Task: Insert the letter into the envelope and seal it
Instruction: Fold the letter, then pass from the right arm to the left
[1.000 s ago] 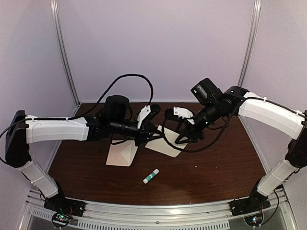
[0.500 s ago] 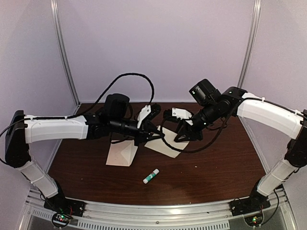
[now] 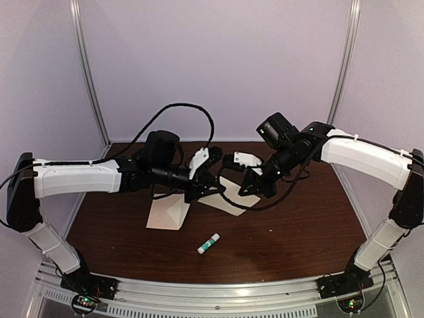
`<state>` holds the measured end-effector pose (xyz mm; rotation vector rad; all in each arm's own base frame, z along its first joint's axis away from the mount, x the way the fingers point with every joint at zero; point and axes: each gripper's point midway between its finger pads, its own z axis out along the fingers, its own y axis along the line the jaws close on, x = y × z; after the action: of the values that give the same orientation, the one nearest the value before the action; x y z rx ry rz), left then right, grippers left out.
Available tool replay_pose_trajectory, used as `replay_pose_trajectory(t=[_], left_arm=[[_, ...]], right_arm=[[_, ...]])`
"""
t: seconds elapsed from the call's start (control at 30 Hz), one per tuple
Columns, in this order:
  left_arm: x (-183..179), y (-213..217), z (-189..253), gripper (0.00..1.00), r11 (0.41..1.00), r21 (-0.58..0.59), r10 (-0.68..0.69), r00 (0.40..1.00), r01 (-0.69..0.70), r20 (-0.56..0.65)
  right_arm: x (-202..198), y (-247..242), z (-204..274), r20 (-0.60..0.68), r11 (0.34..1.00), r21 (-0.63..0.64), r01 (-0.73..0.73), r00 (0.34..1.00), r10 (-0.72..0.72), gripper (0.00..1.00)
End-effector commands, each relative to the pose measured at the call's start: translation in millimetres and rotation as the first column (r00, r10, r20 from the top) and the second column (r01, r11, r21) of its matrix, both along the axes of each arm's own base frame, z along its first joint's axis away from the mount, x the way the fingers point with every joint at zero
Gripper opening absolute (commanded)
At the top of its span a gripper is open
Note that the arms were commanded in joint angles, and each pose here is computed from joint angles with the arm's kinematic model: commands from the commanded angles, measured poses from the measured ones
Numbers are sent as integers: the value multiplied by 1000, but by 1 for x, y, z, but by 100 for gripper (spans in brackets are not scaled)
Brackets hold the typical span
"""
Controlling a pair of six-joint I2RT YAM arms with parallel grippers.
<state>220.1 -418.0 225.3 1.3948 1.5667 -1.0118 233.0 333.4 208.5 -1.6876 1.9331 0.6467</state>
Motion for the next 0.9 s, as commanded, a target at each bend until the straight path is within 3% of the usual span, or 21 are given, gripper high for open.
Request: replay_pose_trajectory(t=[0.0, 0.07, 0.2, 0.33, 0.4, 0.67, 0.87], left_arm=[[-2, 7, 20, 13, 1000, -19, 9, 997, -7, 74], [-5, 15, 21, 25, 1000, 13, 21, 997, -22, 70], [-2, 40, 31, 41, 991, 17, 134, 986, -136, 102], [6, 52, 45, 64, 968, -73, 245, 964, -238, 102], [-1, 46, 49, 72, 976, -107, 199, 976, -189, 91], [-4, 16, 46, 73, 990, -103, 95, 994, -99, -46], [-13, 5, 45, 51, 993, -119, 0, 997, -10, -80]], right_arm=[[3, 5, 9, 12, 1000, 18, 7, 1000, -8, 0], [2, 3, 9, 11, 1000, 14, 8, 1000, -8, 0], [-5, -1, 10, 5, 1000, 16, -20, 1000, 20, 0], [-18, 0, 14, -28, 996, 42, -81, 996, 82, 0], [-23, 4, 19, -49, 993, 63, -101, 993, 105, 0], [-31, 11, 29, -86, 984, 99, -151, 983, 159, 0], [-30, 11, 26, -98, 985, 87, -146, 983, 154, 0]])
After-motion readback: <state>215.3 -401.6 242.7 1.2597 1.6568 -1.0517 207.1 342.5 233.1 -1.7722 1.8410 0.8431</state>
